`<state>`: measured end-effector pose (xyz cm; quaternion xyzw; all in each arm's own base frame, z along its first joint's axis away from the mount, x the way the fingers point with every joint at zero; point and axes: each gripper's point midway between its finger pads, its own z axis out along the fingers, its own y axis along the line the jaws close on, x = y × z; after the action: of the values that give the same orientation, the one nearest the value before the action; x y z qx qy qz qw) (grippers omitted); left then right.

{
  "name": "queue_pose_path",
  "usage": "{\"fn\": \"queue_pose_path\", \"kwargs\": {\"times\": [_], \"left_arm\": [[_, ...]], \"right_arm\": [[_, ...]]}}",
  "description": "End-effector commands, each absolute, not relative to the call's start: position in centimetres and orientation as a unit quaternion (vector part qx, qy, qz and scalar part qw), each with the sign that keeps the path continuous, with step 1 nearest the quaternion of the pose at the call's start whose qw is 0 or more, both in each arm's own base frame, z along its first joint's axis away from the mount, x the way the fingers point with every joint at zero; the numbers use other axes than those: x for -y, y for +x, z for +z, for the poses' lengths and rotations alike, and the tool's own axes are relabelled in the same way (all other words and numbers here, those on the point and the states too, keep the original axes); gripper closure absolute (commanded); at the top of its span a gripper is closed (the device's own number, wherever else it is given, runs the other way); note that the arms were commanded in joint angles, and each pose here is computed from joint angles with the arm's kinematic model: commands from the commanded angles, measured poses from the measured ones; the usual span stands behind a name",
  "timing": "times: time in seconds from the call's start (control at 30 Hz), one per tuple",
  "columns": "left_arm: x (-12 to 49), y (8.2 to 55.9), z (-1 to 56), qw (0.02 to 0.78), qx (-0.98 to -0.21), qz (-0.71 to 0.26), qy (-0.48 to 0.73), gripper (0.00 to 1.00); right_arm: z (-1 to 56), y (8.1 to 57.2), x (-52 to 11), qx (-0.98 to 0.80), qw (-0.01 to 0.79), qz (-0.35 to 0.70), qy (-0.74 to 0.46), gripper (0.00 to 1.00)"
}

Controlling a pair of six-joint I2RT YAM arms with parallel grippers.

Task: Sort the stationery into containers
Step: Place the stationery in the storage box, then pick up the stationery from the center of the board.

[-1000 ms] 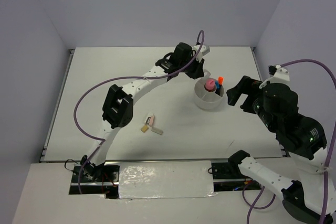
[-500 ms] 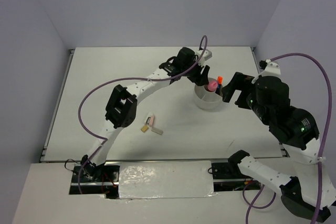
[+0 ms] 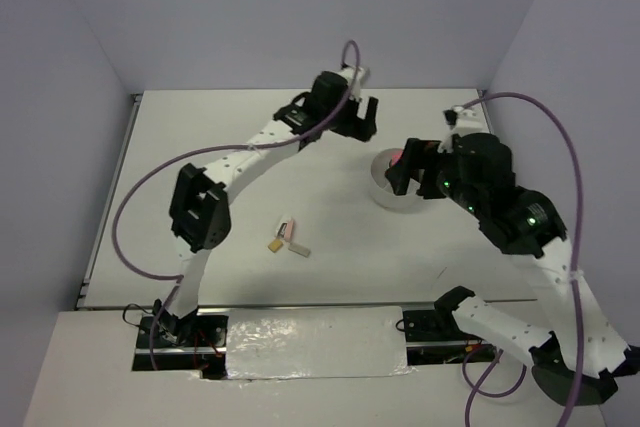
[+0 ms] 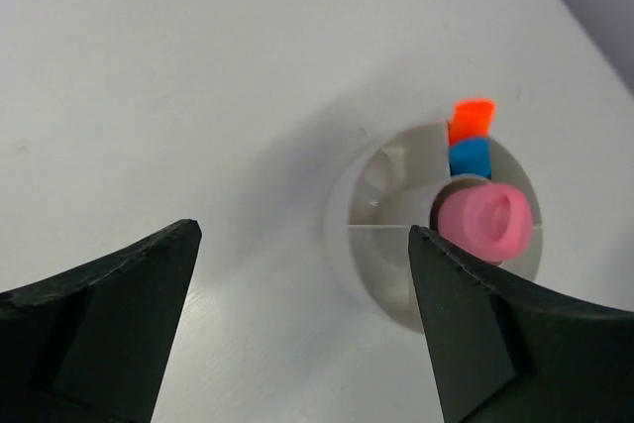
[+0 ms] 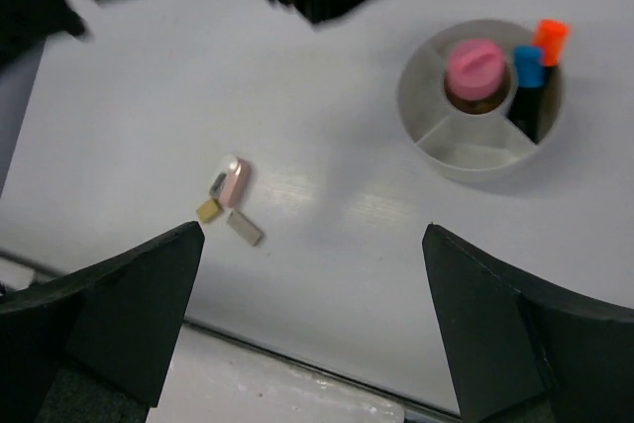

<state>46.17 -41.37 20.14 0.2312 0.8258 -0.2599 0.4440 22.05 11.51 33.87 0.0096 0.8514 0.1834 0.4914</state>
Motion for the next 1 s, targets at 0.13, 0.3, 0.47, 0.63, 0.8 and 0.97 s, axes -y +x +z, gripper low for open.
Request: {"fn": "queue_pose_path", "kwargs": {"times": [0.13,0.3,0.47,0.63,0.8,0.97], "left_arm": [[17.7,46.9,27.8,0.454,-0.873,-0.142,-0.106,0.01],[8.6,39.8,24.4,0.404,-0.899,-0.072,-0.156,0.01],[6.0,34.2,23.3,0.392,-0.905,-0.068,-0.153,0.01],[6.0,30.9,21.1,0.357,-0.923,-0.078,-0.121,0.01],[6.1,29.5,20.3,0.349,-0.927,-0.083,-0.110,0.01],[6.3,29.0,20.6,0.345,-0.929,-0.089,-0.098,0.01]], "right_arm": [[23.6,23.7,-24.3,-0.856,0.376,0.275,-0.225,0.00],[14.6,24.0,-30.7,-0.869,0.291,0.219,-0.336,0.03],[9.5,24.3,-34.1,-0.865,0.244,0.176,-0.401,0.26],[6.6,22.2,-35.9,-0.860,0.216,0.161,-0.433,0.30],[4.0,21.4,-35.5,-0.861,0.215,0.123,-0.443,0.37],[1.9,20.7,-34.8,-0.868,0.208,0.095,-0.442,0.43]]}}
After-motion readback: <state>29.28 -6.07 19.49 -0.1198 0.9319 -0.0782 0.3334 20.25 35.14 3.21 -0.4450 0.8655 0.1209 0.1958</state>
